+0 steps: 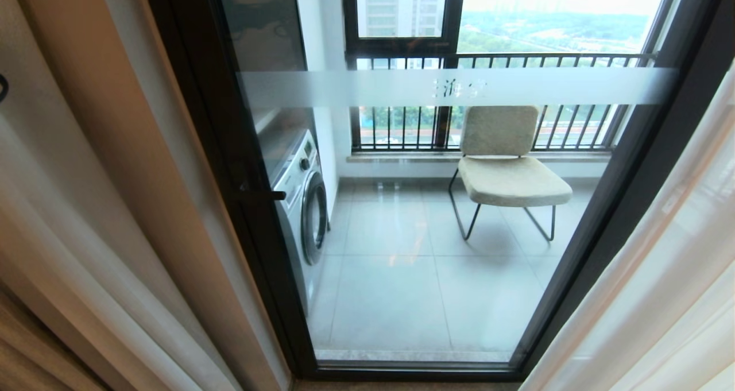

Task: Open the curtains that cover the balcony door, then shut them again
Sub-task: Pull the inner curtains open on both sides

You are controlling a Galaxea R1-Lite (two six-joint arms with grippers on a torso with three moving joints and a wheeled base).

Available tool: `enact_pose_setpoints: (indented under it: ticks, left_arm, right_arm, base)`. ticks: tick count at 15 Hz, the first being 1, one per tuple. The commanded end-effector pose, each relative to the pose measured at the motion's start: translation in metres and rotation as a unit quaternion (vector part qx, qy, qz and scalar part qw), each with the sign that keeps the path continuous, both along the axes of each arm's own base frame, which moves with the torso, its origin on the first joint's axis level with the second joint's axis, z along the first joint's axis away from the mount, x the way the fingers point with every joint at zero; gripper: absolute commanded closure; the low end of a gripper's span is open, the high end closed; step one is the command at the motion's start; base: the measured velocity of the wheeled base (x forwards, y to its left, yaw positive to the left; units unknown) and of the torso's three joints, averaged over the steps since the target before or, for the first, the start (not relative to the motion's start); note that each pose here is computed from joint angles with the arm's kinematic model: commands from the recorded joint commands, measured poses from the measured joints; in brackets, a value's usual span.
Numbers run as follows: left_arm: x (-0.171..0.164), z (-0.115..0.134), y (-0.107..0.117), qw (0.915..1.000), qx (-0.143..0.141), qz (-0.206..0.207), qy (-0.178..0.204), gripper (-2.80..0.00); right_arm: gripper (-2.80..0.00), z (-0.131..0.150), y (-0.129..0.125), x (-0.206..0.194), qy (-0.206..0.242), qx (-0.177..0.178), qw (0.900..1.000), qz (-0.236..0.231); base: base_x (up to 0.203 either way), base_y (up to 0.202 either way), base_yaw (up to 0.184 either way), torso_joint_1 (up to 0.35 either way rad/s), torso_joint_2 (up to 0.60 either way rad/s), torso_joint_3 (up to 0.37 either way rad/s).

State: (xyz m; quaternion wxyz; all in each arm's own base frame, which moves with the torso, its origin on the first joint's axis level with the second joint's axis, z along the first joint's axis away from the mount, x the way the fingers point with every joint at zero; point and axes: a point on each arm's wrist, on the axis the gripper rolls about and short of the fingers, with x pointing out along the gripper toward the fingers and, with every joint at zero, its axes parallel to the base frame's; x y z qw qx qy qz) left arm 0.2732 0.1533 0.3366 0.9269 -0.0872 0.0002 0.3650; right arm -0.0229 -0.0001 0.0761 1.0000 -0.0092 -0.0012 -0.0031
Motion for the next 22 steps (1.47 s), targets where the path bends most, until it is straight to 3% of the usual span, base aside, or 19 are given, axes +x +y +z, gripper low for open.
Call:
enact_pose_setpoints:
  ticks: [1, 8, 9, 10, 17, 22]
  left_arm:
    - [-0.032, 0.006, -0.019, 1.0, 0.003, -0.002, -0.009, -2.8]
    - [-0.124, -0.043, -0.072, 0.9994, -0.015, -0.013, 0.029, -2.8]
    - [-0.129, -0.046, -0.075, 0.9993, -0.016, -0.015, 0.03, -2.43]
    - [-0.13, -0.045, -0.078, 0.9993, -0.015, -0.02, 0.029, 0.0]
    - [-0.135, -0.046, -0.086, 0.9989, -0.011, -0.04, 0.024, 0.0]
    - [-0.141, -0.063, -0.106, 0.994, -0.004, -0.098, 0.048, 0.0]
  right_arm:
    - [0.0, 0.0, 0.0, 0.0, 0.0, -0.001, 1.0, 0.0]
    - [0.0, 0.0, 0.0, 0.0, 0.0, 0.0, 1.0, 0.0]
    - [0.0, 0.0, 0.0, 0.0, 0.0, -0.001, 1.0, 0.0]
    - [0.0, 0.0, 0.0, 0.0, 0.0, 0.0, 1.0, 0.0]
    - [0.0, 0.0, 0.0, 0.0, 0.0, -0.001, 1.0, 0.0]
    - [0.0, 0.0, 0.0, 0.0, 0.0, 0.0, 1.0, 0.0]
  base:
    - [0.0, 0.0, 0.0, 0.0, 0.0, 0.0]
    - [0.0, 0.0, 0.0, 0.0, 0.0, 0.0]
    - [0.0, 0.0, 0.0, 0.0, 0.0, 0.0]
    - [0.0, 0.0, 0.0, 0.0, 0.0, 0.0]
    - [0.0, 0.0, 0.0, 0.0, 0.0, 0.0]
    - [0.0, 0.0, 0.0, 0.0, 0.0, 0.0]
